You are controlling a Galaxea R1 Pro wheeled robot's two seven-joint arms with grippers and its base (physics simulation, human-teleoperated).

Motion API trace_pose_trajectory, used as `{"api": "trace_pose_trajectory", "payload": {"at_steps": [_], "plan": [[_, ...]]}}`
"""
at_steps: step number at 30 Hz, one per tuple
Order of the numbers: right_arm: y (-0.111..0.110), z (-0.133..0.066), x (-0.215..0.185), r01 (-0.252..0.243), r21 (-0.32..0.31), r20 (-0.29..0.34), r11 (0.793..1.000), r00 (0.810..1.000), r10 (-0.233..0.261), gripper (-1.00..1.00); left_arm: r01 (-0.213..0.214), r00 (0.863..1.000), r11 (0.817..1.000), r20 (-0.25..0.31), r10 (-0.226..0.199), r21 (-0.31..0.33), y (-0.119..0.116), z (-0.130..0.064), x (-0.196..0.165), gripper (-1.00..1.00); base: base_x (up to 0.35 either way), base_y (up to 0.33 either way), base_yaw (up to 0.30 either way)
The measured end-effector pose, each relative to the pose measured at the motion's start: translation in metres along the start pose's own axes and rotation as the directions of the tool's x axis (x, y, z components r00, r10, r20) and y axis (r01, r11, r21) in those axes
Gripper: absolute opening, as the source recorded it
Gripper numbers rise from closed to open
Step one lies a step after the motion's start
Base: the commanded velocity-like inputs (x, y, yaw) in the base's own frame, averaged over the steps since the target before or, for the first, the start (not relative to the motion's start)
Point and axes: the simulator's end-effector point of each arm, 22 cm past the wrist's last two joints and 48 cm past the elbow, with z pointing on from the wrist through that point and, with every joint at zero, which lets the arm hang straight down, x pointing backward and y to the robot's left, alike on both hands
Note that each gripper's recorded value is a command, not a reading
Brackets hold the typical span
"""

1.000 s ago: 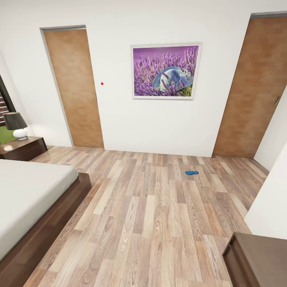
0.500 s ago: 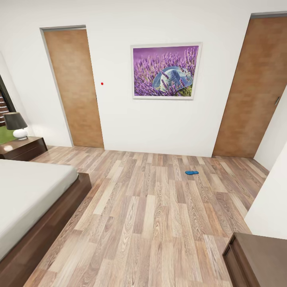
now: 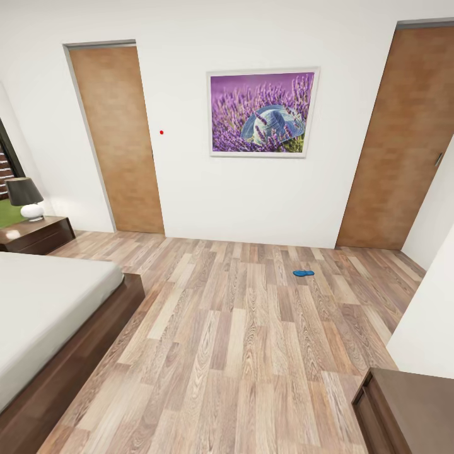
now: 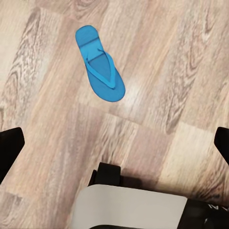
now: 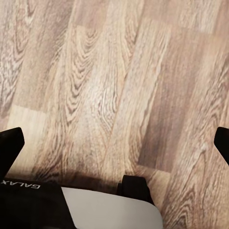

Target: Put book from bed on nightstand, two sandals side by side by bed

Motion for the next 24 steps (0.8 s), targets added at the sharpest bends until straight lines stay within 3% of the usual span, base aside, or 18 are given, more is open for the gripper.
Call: {"api": "trace_pose_trajectory", "payload": {"at_steps": [13,24], "plan": [[-0.0016,0.0000,0.0006,-0.012,0.003,-0.001,1.000,1.000,0.012,1.00,0.018,0.999,1.000,0.027,-0.018,-0.004,0.0011,0.0000,-0.0060,1.00,0.000,0.000,0.011],[0.0004,0.0005,0.0032,-0.002,-0.001,-0.007,1.000,1.000,0.002,1.00,0.019,0.999,1.000,0.046,-0.018,-0.005,0.0013,0.0000,-0.0082,1.00,0.000,0.000,0.187]]}}
